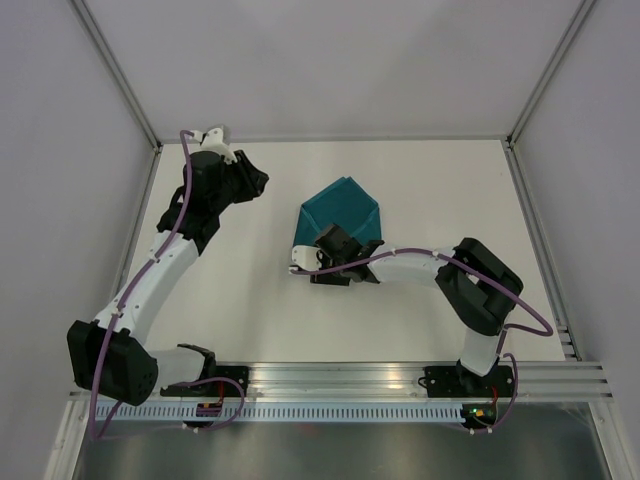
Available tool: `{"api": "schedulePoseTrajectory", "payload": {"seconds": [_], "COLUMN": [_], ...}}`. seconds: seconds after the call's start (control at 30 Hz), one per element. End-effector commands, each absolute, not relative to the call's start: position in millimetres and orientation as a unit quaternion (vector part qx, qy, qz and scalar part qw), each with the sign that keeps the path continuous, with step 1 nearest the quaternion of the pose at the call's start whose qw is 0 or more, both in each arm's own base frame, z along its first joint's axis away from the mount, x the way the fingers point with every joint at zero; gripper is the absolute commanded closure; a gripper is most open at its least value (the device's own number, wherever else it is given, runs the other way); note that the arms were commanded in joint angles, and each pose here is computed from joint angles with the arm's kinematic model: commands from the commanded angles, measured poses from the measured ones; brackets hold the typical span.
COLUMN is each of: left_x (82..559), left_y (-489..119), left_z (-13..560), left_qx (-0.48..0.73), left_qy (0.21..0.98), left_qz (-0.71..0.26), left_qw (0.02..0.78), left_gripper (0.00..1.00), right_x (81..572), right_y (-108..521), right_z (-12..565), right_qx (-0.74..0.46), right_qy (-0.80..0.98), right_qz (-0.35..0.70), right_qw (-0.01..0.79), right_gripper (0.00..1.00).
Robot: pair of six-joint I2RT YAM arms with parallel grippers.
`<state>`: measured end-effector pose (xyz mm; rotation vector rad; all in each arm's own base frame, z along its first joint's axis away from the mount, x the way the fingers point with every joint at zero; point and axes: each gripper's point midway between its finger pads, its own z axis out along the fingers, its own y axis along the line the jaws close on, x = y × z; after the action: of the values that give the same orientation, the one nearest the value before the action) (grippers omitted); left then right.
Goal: Fold the napkin, place the utensils inside, and roll it up
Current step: Roll the napkin at the center of the board.
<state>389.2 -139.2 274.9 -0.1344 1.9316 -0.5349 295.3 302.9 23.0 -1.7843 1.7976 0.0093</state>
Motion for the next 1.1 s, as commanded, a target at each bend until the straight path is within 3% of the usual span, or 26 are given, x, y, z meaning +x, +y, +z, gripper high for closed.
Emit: {"api": "schedulePoseTrajectory", "payload": {"seconds": [0.0, 0.37, 0.8, 1.07], "left_x": [389.6, 391.8, 384.6, 374.0], "left_y": [-141.9, -151.9, -158.1, -173.3], "left_z": [287.1, 272.9, 247.9, 242.9], "left_qx": [-0.032, -0.017, -0.014, 0.002], "left_qy": [0.810, 0.816, 0.800, 0.774], "left_qz": [-0.227, -0.242, -0.259, -0.227], "left_qw": [0.540, 0.524, 0.541, 0.591], "left_gripper": [0.62, 0.62, 0.61, 0.70], "right_x": [277.9, 268.5, 254.7, 253.5], "right_y": [288.6, 275.4, 263.8, 258.6], "right_z": [-0.5, -15.2, -28.7, -23.8], "right_qx": [-0.680, -0.674, -0.671, -0.661], "right_qy": [0.688, 0.707, 0.716, 0.722], "right_qz": [0.019, 0.064, 0.119, 0.174], "right_qw": [0.251, 0.204, 0.148, 0.103], "right_gripper": [0.45, 0.54, 0.77, 0.85]}}
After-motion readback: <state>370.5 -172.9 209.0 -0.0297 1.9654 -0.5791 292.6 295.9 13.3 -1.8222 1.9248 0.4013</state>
